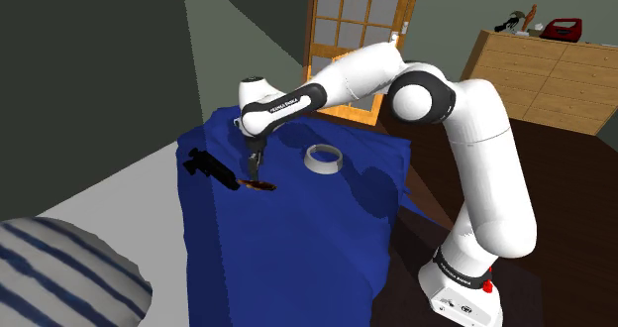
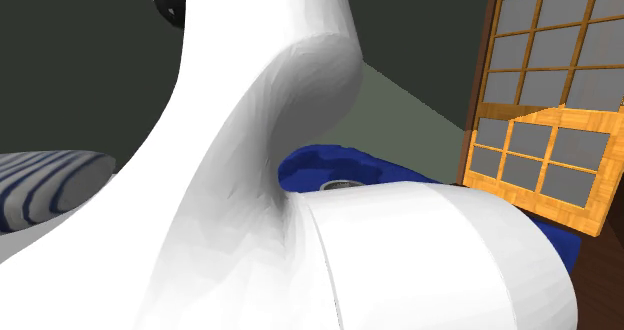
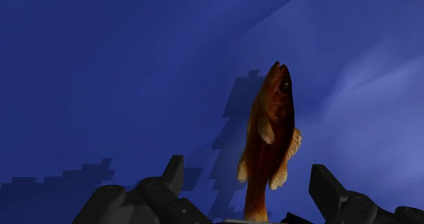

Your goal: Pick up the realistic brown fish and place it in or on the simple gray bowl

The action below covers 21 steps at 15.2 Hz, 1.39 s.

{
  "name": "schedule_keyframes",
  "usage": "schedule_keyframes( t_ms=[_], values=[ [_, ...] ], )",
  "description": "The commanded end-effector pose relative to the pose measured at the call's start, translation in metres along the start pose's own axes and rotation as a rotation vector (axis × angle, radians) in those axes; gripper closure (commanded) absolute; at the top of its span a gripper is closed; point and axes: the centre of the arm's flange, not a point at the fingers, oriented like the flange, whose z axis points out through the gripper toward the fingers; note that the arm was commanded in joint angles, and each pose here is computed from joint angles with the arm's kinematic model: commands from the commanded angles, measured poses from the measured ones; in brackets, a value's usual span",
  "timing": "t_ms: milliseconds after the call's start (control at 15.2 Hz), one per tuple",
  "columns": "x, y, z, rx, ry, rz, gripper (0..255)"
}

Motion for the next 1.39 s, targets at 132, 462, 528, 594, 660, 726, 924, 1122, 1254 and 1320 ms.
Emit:
schedule_keyframes(
  t_ms=[132,462,528,594,660,726,924,1122,1254,1320],
  values=[
    [0.004,0.001,0.023,-0.002,0.0,-0.007,0],
    [0.004,0.001,0.042,-0.002,0.0,-0.007,0],
    [0.004,0.001,0.042,-0.002,0.0,-0.007,0],
    [0.004,0.001,0.042,-0.002,0.0,-0.007,0],
    [0.004,0.001,0.042,-0.002,0.0,-0.007,0],
    [0.004,0.001,0.042,-0.002,0.0,-0.007,0],
    [0.004,0.001,0.042,-0.002,0.0,-0.007,255],
    [0.004,0.001,0.042,-0.001,0.0,-0.007,255],
    [0.005,0.001,0.042,-0.002,0.0,-0.007,255],
    [0.004,0.001,0.042,-0.002,0.0,-0.007,255]
  ],
)
